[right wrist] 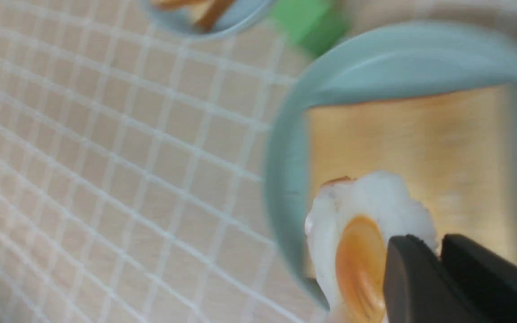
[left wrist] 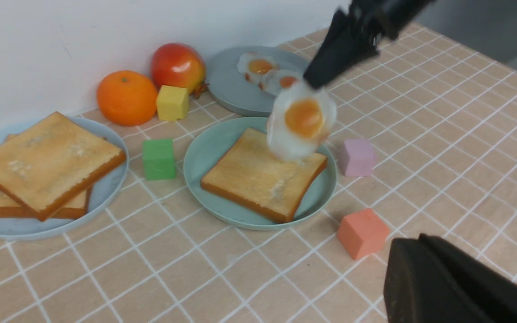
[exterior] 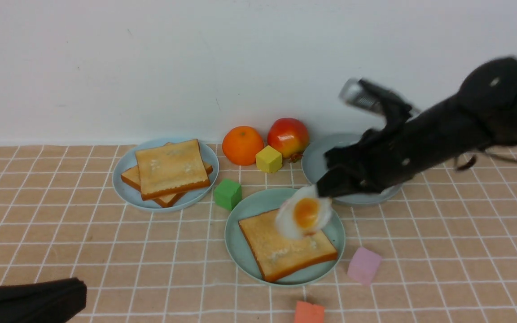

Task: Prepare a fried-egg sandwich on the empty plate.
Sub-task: Use the right arm to place the fried egg on the slice of bread in the middle, then use the left arm to grab a slice of bread

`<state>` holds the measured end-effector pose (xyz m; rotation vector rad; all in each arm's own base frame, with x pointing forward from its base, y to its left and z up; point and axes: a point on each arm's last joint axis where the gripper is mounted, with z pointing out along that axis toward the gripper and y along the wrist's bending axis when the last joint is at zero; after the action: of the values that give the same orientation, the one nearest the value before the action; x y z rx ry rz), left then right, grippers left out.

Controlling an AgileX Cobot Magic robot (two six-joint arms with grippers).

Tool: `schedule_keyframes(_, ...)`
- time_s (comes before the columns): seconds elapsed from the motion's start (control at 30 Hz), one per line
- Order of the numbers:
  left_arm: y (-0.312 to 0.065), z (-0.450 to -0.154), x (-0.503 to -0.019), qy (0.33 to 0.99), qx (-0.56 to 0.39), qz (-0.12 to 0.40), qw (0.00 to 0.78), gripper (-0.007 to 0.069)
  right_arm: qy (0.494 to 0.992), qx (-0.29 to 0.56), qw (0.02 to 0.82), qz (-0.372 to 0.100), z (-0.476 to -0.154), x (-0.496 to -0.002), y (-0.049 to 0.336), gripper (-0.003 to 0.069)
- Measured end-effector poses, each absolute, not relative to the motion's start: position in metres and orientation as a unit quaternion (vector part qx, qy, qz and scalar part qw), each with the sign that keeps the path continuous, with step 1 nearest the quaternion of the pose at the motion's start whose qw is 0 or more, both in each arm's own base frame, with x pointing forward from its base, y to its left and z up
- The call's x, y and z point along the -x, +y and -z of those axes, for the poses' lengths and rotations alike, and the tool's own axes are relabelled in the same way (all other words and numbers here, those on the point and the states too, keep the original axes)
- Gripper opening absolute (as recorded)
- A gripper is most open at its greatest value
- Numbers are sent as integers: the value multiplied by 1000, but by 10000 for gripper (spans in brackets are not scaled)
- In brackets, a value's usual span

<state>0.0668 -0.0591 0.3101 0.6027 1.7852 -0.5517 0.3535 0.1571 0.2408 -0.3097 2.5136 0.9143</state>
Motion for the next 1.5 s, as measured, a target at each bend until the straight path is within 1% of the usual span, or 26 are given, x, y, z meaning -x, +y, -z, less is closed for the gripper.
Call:
schedule_keyframes(0.17, -59, -310, -67, 756, -256, 231, 556, 6, 901, 78, 236, -356, -223, -363, 164, 79)
schedule_keyframes(0.2, -59, -310, -67, 756, -256, 231, 556, 6, 901, 76, 236, -356, -222, -363, 164, 79)
schedule_keyframes(0.27, -59, -310, -67, 758, -257, 230, 554, 6, 902, 58, 238, -355, -210, -370, 165, 79)
schedule_keyframes(0.4, -59, -309, -67, 760, -257, 230, 552, 6, 909, 42, 221, -350, -190, -375, 166, 79)
schedule_keyframes(0.5, -59, -309, -67, 761, -256, 231, 549, 6, 913, 35, 215, -345, -181, -377, 166, 79)
schedule_keyframes(0.53, -59, -308, -67, 762, -256, 230, 549, 8, 915, 30, 214, -341, -176, -379, 165, 89)
schedule_keyframes(0.67, -59, -308, -66, 762, -256, 231, 547, 12, 918, 25, 217, -330, -169, -381, 164, 170)
schedule_keyframes(0.7, -59, -308, -66, 762, -256, 231, 547, 15, 918, 24, 217, -330, -169, -381, 164, 216)
schedule_keyframes(0.73, -59, -308, -66, 762, -256, 231, 547, 15, 918, 24, 217, -330, -169, -381, 164, 234)
schedule_keyframes(0.8, -59, -308, -66, 764, -254, 234, 545, 18, 918, 31, 212, -334, -171, -380, 164, 340)
schedule_keyframes(0.87, -59, -308, -66, 767, -250, 240, 540, 20, 917, 45, 204, -340, -177, -376, 163, 402)
schedule_keyframes(0.93, -60, -306, -66, 776, -236, 252, 528, 20, 916, 62, 195, -346, -189, -371, 159, 433)
schedule_keyframes(0.97, -63, -305, -68, 787, -220, 262, 514, 20, 916, 72, 190, -346, -201, -366, 154, 435)
schedule_keyframes(1.0, -65, -303, -71, 798, -209, 265, 500, 20, 917, 80, 189, -341, -212, -361, 149, 428)
schedule_keyframes(1.03, -66, -302, -71, 800, -207, 265, 496, 20, 917, 85, 192, -338, -215, -361, 149, 428)
schedule_keyframes(1.07, -72, -299, -79, 821, -200, 256, 469, 20, 923, 98, 190, -320, -237, -350, 137, 390)
schedule_keyframes(1.13, -82, -296, -90, 845, -201, 235, 436, 20, 930, 115, 193, -290, -258, -337, 128, 345)
schedule_keyframes(1.17, -90, -297, -99, 858, -204, 222, 417, 20, 936, 126, 195, -265, -272, -327, 121, 290)
schedule_keyframes(1.2, -90, -299, -99, 856, -203, 223, 419, 20, 937, 128, 196, -260, -275, -325, 120, 281)
schedule_keyframes(1.23, -102, -301, -112, 868, -206, 210, 401, 18, 942, 136, 201, -230, -291, -312, 111, 219)
schedule_keyframes(1.3, -120, -305, -132, 878, -213, 191, 383, -3, 947, 136, 214, -197, -311, -296, 102, 140)
schedule_keyframes(1.33, -130, -306, -147, 884, -216, 177, 376, -13, 946, 130, 228, -188, -324, -287, 97, 92)
schedule_keyframes(1.4, -144, -304, -172, 893, -222, 149, 362, -13, 943, 128, 252, -176, -341, -273, 91, 32)
schedule_keyframes(1.47, -152, -307, -202, 900, -225, 123, 352, -13, 938, 131, 269, -174, -355, -256, 87, -5)
schedule_keyframes(1.5, -153, -305, -219, 906, -225, 111, 341, -13, 937, 133, 273, -173, -359, -249, 85, -11)
